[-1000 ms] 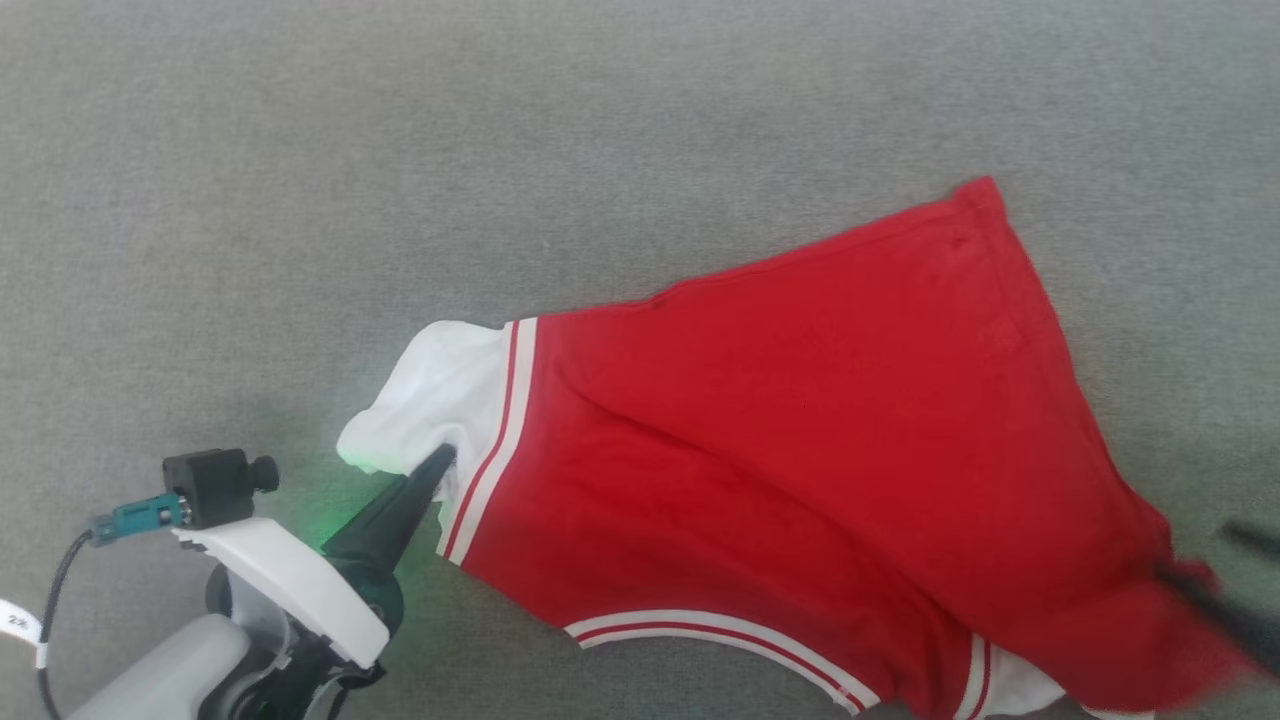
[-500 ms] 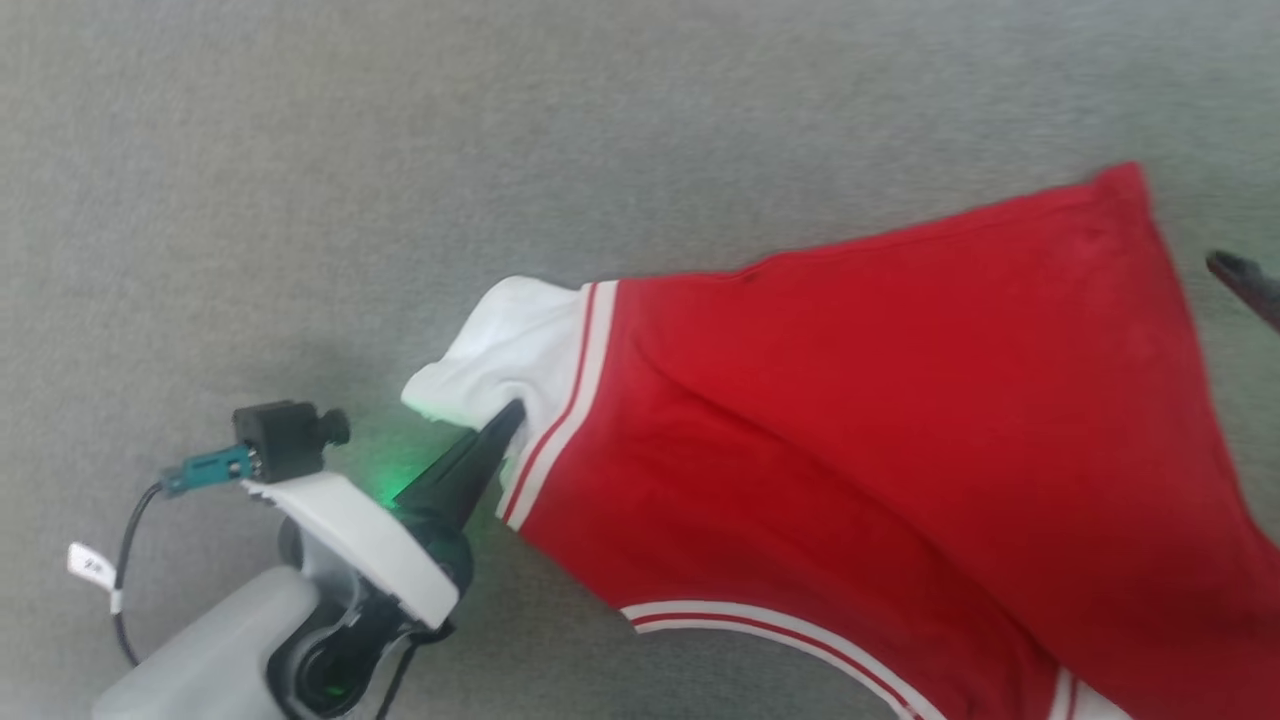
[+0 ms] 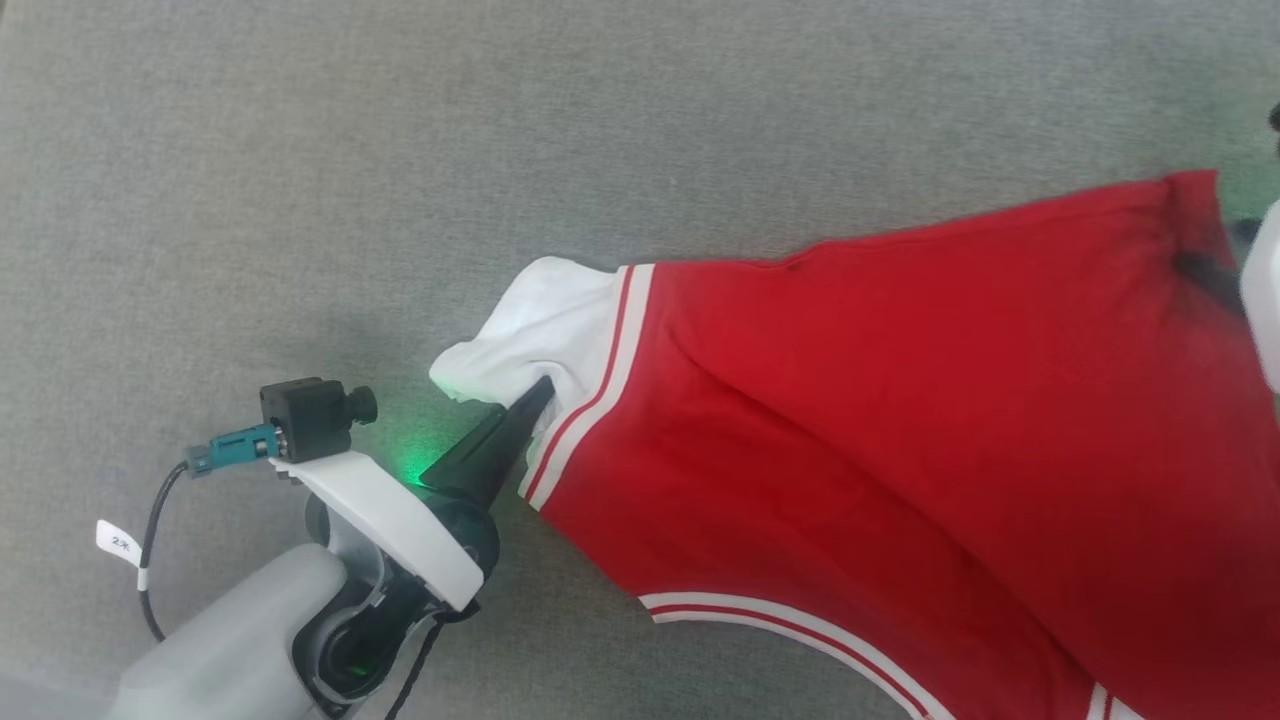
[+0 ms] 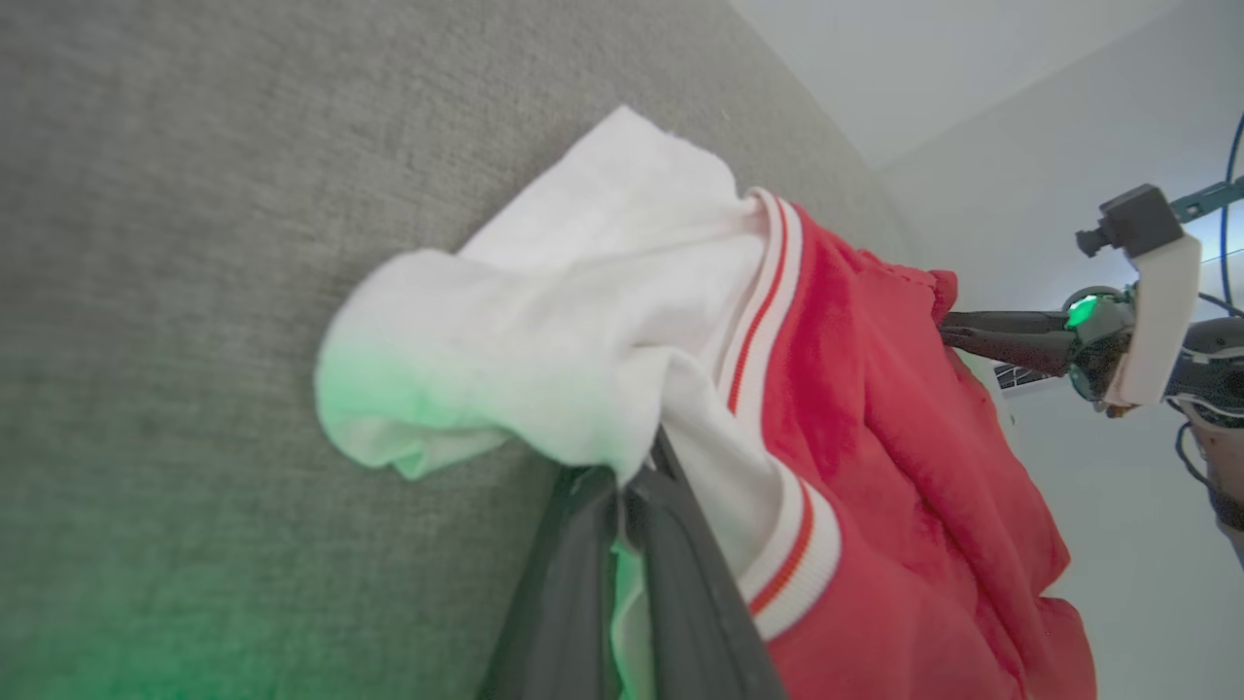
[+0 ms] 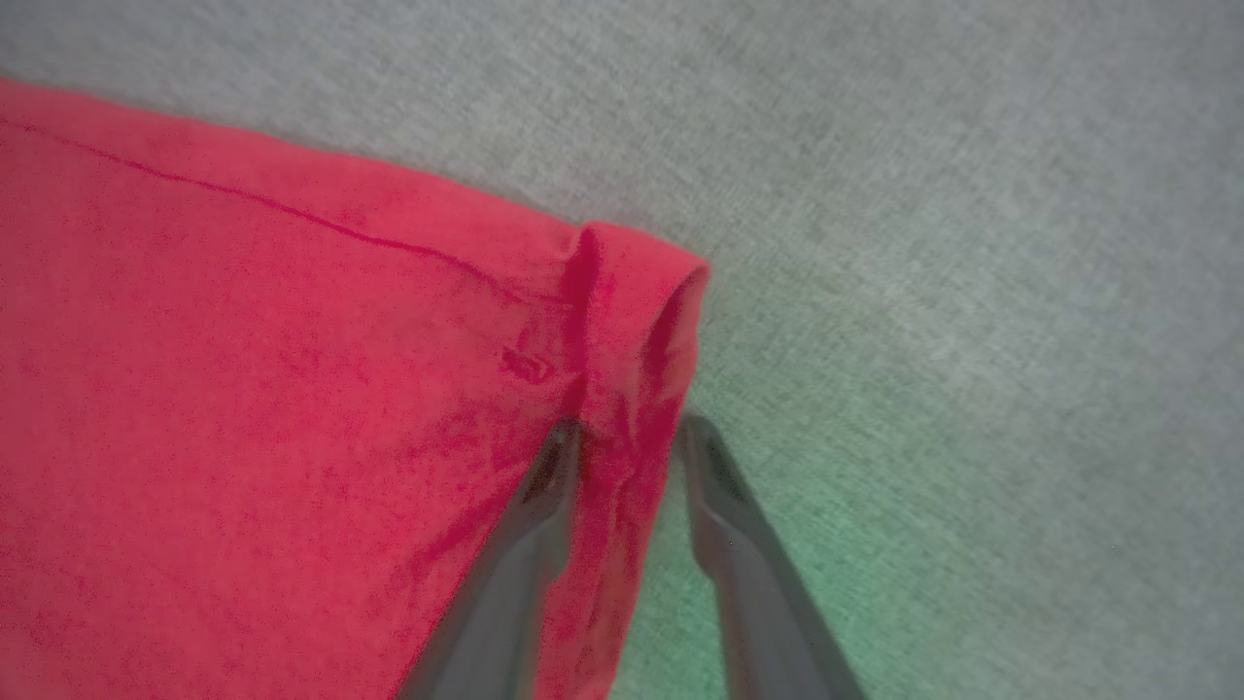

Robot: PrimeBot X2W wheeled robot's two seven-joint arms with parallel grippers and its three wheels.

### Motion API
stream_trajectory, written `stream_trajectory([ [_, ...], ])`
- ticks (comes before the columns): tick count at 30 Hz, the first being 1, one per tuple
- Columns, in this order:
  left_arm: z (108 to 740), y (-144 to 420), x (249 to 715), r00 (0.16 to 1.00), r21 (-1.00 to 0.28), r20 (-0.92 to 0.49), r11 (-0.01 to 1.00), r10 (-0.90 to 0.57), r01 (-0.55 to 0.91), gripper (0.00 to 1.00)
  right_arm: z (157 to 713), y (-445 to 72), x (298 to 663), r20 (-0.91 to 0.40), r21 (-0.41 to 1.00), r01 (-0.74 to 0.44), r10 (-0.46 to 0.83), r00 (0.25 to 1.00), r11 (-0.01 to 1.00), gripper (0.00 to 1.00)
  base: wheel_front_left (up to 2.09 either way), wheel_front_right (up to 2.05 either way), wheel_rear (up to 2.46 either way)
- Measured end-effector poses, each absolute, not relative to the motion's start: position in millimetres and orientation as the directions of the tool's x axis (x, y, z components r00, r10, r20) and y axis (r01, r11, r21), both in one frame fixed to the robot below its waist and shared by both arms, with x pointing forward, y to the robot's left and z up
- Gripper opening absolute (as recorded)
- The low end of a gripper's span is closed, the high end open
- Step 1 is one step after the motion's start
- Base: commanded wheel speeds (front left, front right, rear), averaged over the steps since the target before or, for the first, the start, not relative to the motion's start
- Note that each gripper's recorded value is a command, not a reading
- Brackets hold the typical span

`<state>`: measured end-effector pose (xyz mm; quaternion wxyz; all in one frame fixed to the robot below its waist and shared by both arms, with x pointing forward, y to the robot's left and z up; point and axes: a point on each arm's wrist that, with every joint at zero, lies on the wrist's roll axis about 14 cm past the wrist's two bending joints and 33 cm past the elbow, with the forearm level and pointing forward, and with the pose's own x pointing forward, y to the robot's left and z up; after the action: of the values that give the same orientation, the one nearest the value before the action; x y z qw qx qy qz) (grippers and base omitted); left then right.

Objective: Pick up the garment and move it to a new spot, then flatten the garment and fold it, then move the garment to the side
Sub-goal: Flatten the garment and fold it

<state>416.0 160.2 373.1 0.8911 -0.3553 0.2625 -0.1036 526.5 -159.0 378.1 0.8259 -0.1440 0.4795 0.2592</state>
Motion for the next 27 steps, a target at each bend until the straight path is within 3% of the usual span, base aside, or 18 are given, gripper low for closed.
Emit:
stream_trajectory([
  [8, 392, 161, 440, 0.856, -0.646, -0.339, 0.758, -0.39, 0.089, 0.0, 404, -158, 538, -0.769, 0.056, -0.504, 0.359, 0.529, 0.862, 0.0, 0.0, 0.0, 0.0],
  [13, 436, 159, 493, 0.878, -0.572, -0.232, 0.789, -0.42, 0.226, 0.0, 453, -178, 577, -0.621, 0.076, -0.385, 0.346, 0.704, 0.92, 0.0, 0.0, 0.0, 0.0],
  [18, 510, 167, 569, 0.915, -0.508, -0.061, 0.802, -0.398, 0.314, 0.0, 515, -204, 626, -0.418, 0.11, -0.255, 0.278, 0.865, 0.961, 0.0, 0.0, 0.0, 0.0],
  [21, 562, 180, 616, 0.937, -0.477, 0.069, 0.814, -0.343, 0.333, 0.0, 567, -219, 657, -0.232, 0.098, -0.196, 0.214, 0.949, 0.976, 0.0, 0.0, 0.0, 0.0],
  [27, 662, 182, 677, 0.914, -0.441, 0.315, 0.813, -0.257, 0.38, 0.0, 652, -255, 688, 0.077, 0.149, -0.076, 0.065, 0.995, 0.986, 0.0, 0.0, 0.0, 0.0],
])
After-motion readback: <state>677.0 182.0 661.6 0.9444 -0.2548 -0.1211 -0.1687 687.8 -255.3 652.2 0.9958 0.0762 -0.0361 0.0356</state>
